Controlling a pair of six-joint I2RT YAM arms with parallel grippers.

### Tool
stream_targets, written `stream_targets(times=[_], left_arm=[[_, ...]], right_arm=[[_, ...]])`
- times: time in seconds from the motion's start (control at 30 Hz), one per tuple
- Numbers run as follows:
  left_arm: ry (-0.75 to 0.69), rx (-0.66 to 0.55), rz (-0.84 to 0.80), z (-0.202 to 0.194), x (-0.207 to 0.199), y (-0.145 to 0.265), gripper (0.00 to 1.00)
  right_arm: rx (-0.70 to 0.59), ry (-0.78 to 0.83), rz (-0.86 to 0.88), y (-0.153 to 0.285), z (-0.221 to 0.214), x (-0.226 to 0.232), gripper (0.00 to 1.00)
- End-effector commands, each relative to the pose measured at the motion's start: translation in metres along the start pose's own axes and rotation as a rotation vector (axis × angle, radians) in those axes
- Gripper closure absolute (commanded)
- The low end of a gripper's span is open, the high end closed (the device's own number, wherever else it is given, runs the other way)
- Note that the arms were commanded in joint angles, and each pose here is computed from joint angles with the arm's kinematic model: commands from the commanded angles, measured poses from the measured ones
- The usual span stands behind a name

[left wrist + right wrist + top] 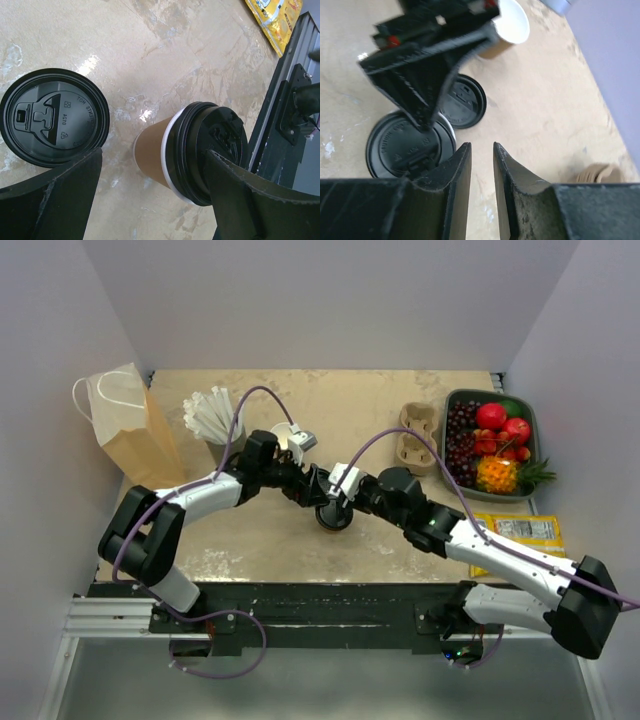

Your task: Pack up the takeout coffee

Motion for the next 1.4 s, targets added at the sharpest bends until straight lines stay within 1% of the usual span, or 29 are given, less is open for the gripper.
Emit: stream_targets(times=[0.0,0.1,0.13,0.2,0.27,0.37,0.6,0.7,0.8,1.03,1.17,1.37], left_arm=[[-0.064,-0.054,0.008,0.023,-0.003,0.005,0.13],[-0.068,-0.066,0.014,0.028,-0.003,0.007,0.13],[-0.064,-0.066,0.017,0.028,-0.001,0.008,0.13],[-0.062,-0.071,0.023,0.030,0.001,0.010,0.13],[-0.061,-0.075,0.030,0.030,0.003,0.011,0.13],[-0.062,-0.078,0.040,0.031,0.008,0.011,0.13],[-0.057,-0.081,0.031,0.033,0.008,0.010,0.13],[-0.053,-0.077,-0.047,0.034,-0.006,0.011,0.13],[-0.028,-0.078,-0.075,0.031,-0.011,0.012,0.13],[-0.023,-0.073,-0.072,0.026,-0.009,0.012,0.13],[-0.027,-0.076,-0.113,0.029,-0.017,0.013,0.12],[-0.014,-0.055,-0.090,0.018,-0.010,0.010,0.11]], right_arm=[[0.100,-0.153,-0.035,0.011,-0.014,-0.014,0.70],[0.150,-0.141,0.024,0.019,-0.028,-0.006,0.68],[0.134,-0.136,0.072,0.021,-0.026,0.000,0.67],[0.145,-0.108,0.149,0.027,-0.031,0.012,0.67],[0.120,-0.085,0.222,0.031,-0.029,0.022,0.66],[0.117,-0.072,0.260,0.032,-0.031,0.028,0.66],[0.101,-0.067,0.271,0.025,-0.027,0.028,0.65],[0.097,-0.069,0.286,0.026,-0.027,0.031,0.65],[0.117,-0.066,0.298,0.024,-0.033,0.035,0.64],[0.156,-0.037,0.334,0.018,-0.048,0.045,0.65],[0.174,-0.026,0.322,0.016,-0.053,0.045,0.65],[0.160,-0.026,0.303,0.000,-0.049,0.040,0.65]])
Point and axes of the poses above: each gripper's point midway between its finger pads, its own y axis back along the fingers, its own x axis along the line the jaws close on, z = x × y, the point moved 3 cm from there along y, back along the fingers, and after that the axes turned 7 degrees about y, right-handed, at the moved point
